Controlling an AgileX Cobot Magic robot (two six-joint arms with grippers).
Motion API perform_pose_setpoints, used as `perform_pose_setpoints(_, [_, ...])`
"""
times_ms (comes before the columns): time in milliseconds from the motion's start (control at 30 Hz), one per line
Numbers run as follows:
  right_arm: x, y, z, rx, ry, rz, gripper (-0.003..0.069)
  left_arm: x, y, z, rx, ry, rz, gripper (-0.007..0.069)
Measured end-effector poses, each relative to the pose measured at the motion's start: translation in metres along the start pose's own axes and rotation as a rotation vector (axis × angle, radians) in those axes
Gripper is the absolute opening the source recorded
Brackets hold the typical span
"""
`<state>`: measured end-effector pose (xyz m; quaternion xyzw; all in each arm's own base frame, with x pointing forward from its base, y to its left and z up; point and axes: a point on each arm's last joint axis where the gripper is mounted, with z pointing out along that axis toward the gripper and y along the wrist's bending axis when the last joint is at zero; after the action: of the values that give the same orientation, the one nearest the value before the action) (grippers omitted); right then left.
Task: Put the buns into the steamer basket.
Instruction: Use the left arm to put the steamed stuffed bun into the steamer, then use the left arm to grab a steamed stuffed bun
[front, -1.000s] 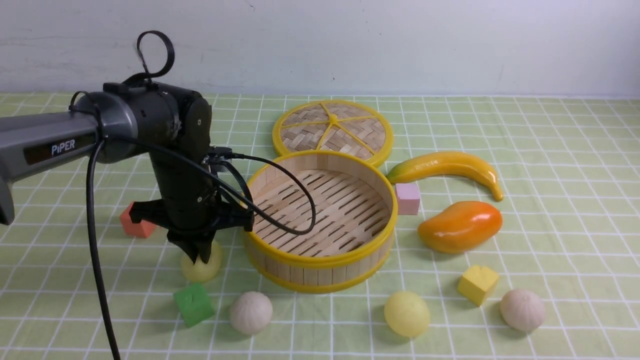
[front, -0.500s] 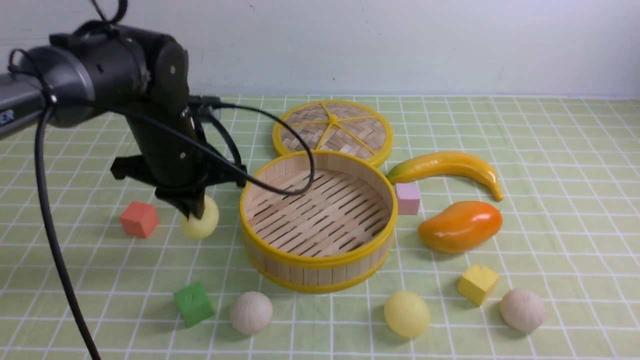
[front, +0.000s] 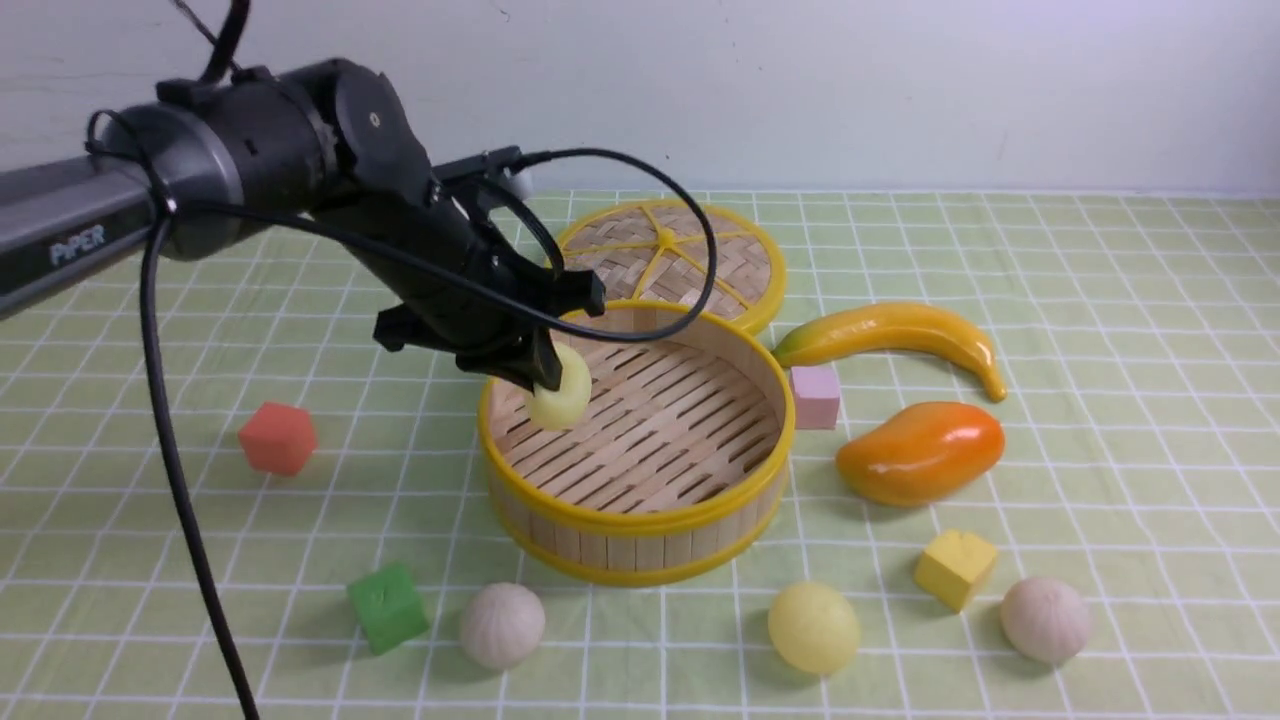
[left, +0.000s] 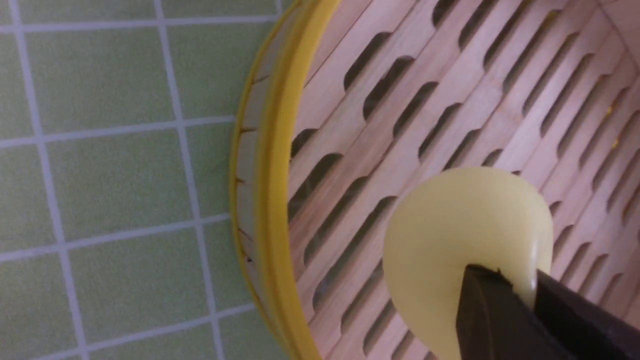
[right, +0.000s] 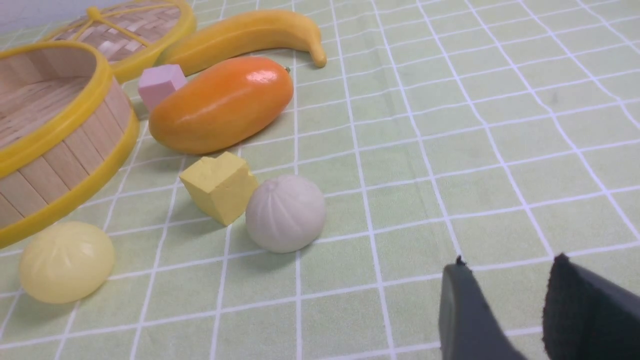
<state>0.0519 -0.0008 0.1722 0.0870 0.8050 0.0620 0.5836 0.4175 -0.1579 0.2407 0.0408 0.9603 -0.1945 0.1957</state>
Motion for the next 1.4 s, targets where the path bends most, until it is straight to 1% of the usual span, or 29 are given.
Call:
perform_pose_setpoints(67, [0.000, 0.000, 0.000, 0.000, 0.000, 0.000, 0.0239, 0.001, 0.002, 0.005, -0.003, 0.007, -0.006, 0.0035])
perform_pose_setpoints(133, [0.000, 0.000, 0.000, 0.000, 0.000, 0.000, 0.0239, 0.001, 0.003, 0.009, -0.005, 0.014, -0.009, 0.0094])
perform_pose_setpoints(233, [0.000, 0.000, 0.000, 0.000, 0.000, 0.000, 0.0239, 0.001, 0.003, 0.009, -0.006, 0.016, -0.011, 0.0221])
perform_pose_setpoints(300, [0.000, 0.000, 0.000, 0.000, 0.000, 0.000, 0.0239, 0.002, 0.003, 0.009, -0.006, 0.020, -0.012, 0.0288])
perform_pose_setpoints(333, [0.000, 0.000, 0.000, 0.000, 0.000, 0.000, 0.0239, 0.003, 0.003, 0.009, -0.006, 0.040, -0.010, 0.0351])
perform_pose_setpoints(367, [0.000, 0.000, 0.000, 0.000, 0.000, 0.000, 0.0239, 0.005, 0.003, 0.008, -0.006, 0.058, -0.005, 0.0398])
perform_pose_setpoints(467, [0.000, 0.000, 0.000, 0.000, 0.000, 0.000, 0.0239, 0.007, 0.001, -0.001, -0.014, 0.119, 0.042, 0.0482])
perform_pose_setpoints(500, [0.000, 0.000, 0.000, 0.000, 0.000, 0.000, 0.0239, 0.007, 0.001, -0.002, -0.016, 0.121, 0.050, 0.0485])
perform_pose_setpoints(567, [0.000, 0.000, 0.000, 0.000, 0.000, 0.000, 0.0239, 0.008, -0.002, -0.023, -0.033, 0.181, 0.090, 0.0512])
perform_pose_setpoints(600, [0.000, 0.000, 0.000, 0.000, 0.000, 0.000, 0.0239, 0.007, -0.001, -0.024, -0.033, 0.180, 0.096, 0.0513])
perform_pose_setpoints(667, [0.000, 0.000, 0.000, 0.000, 0.000, 0.000, 0.0239, 0.012, -0.004, -0.045, -0.041, 0.219, 0.111, 0.0520])
perform_pose_setpoints(767, [0.000, 0.000, 0.000, 0.000, 0.000, 0.000, 0.0239, 0.021, -0.008, -0.069, -0.048, 0.205, 0.088, 0.0521])
perform_pose_setpoints(800, [0.000, 0.000, 0.000, 0.000, 0.000, 0.000, 0.0239, 0.022, -0.007, -0.068, -0.050, 0.211, 0.084, 0.0521])
perform_pose_setpoints(867, [0.000, 0.000, 0.000, 0.000, 0.000, 0.000, 0.0239, 0.044, -0.010, -0.079, -0.053, 0.242, 0.059, 0.0519])
perform_pose_setpoints(933, [0.000, 0.000, 0.000, 0.000, 0.000, 0.000, 0.0239, 0.060, -0.009, -0.078, -0.060, 0.285, 0.051, 0.0518])
perform_pose_setpoints(1000, [0.000, 0.000, 0.000, 0.000, 0.000, 0.000, 0.0239, 0.090, -0.012, -0.072, -0.073, 0.366, 0.053, 0.0517])
perform_pose_setpoints(1033, [0.000, 0.000, 0.000, 0.000, 0.000, 0.000, 0.0239, 0.098, -0.013, -0.066, -0.084, 0.384, 0.059, 0.0518])
perform_pose_setpoints(1100, [0.000, 0.000, 0.000, 0.000, 0.000, 0.000, 0.0239, 0.104, -0.015, -0.060, -0.096, 0.387, 0.069, 0.0518])
perform_pose_setpoints(1167, [0.000, 0.000, 0.000, 0.000, 0.000, 0.000, 0.0239, 0.111, -0.022, -0.049, -0.138, 0.359, 0.103, 0.0518])
perform_pose_setpoints(1300, [0.000, 0.000, 0.000, 0.000, 0.000, 0.000, 0.0239, 0.110, -0.030, -0.035, -0.190, 0.286, 0.132, 0.0518])
perform_pose_setpoints(1400, [0.000, 0.000, 0.000, 0.000, 0.000, 0.000, 0.0239, 0.110, -0.030, -0.026, -0.203, 0.281, 0.135, 0.0518])
